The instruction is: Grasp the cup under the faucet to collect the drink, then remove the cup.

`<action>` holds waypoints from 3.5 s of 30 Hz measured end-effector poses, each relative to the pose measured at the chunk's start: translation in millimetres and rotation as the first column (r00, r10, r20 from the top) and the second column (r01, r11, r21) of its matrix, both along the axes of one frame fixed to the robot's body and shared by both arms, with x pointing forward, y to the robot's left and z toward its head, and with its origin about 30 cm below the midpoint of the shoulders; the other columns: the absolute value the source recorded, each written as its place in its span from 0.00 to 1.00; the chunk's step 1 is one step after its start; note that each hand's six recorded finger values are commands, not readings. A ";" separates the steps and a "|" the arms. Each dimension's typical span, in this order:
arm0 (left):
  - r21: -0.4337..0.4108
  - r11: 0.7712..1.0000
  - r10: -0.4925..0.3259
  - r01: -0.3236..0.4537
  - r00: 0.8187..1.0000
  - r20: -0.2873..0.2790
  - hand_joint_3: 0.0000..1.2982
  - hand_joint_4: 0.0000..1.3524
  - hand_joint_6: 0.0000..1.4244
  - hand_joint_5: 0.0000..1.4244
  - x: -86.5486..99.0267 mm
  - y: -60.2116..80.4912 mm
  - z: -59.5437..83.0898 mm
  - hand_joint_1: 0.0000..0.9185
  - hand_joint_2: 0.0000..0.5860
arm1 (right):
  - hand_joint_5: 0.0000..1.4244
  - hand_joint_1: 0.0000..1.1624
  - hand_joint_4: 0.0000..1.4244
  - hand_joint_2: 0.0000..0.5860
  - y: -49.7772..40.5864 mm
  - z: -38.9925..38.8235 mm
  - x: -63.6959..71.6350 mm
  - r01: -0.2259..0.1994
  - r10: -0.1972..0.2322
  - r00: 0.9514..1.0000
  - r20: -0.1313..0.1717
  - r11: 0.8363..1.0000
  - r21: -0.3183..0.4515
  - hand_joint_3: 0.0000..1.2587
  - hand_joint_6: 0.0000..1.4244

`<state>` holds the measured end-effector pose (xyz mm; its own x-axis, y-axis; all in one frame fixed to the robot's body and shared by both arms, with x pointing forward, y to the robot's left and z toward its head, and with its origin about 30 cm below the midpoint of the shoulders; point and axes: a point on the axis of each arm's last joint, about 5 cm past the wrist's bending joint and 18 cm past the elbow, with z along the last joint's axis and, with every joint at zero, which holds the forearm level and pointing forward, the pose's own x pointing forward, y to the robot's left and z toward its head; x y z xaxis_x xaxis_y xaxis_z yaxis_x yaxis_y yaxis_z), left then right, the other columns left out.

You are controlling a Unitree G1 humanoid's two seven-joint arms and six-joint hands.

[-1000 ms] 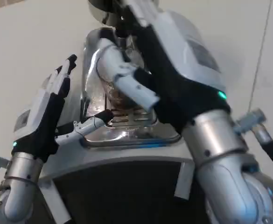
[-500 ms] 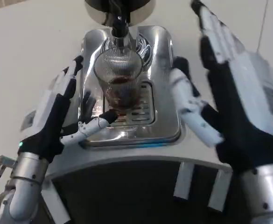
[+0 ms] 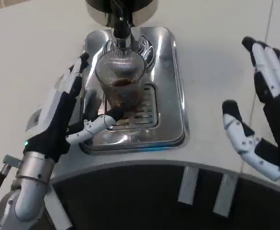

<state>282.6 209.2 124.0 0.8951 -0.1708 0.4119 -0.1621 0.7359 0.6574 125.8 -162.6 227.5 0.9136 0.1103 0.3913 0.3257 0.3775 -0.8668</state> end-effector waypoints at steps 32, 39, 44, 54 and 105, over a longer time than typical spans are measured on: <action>-0.112 0.993 -0.051 0.049 0.999 -0.011 0.00 0.00 0.01 0.00 21.1 -21.6 4.1 0.53 0.08 | 0.00 0.37 0.00 0.57 -21.5 -71.0 -32.0 0.018 -0.045 0.977 -0.208 0.991 -0.130 0.00 0.00; -0.187 0.981 -0.049 0.047 0.999 -0.003 0.00 0.00 0.02 0.02 23.9 -32.2 3.7 0.53 0.08 | 0.00 0.38 0.00 0.57 -12.9 -61.5 -31.2 0.009 -0.038 0.972 -0.232 0.992 -0.123 0.00 0.00; -0.231 0.971 -0.061 0.065 0.998 0.022 0.00 0.00 0.03 0.02 24.4 -38.1 4.8 0.55 0.08 | 0.00 0.38 0.00 0.58 -10.8 -57.4 -28.1 0.002 -0.033 0.968 -0.248 0.992 -0.124 0.00 0.00; -0.260 0.964 -0.059 0.064 0.998 0.026 0.00 0.00 0.05 0.04 23.3 -40.3 1.6 0.58 0.09 | 0.00 0.39 0.00 0.58 -8.4 -53.4 -23.3 0.009 -0.037 0.963 -0.267 0.994 -0.105 0.00 0.00; -0.225 0.968 0.147 -0.116 0.981 0.129 0.62 0.70 1.00 0.90 24.2 -105.1 -11.3 0.74 0.03 | 0.00 0.40 0.00 0.61 8.2 -41.9 -23.9 0.063 -0.050 0.942 -0.331 0.998 0.029 0.00 0.00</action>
<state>306.8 104.1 112.7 0.8327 0.0511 0.5514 -0.3477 0.8232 0.4488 101.9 -154.4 185.6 0.9965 0.0455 0.0702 0.0461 0.4020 -0.9145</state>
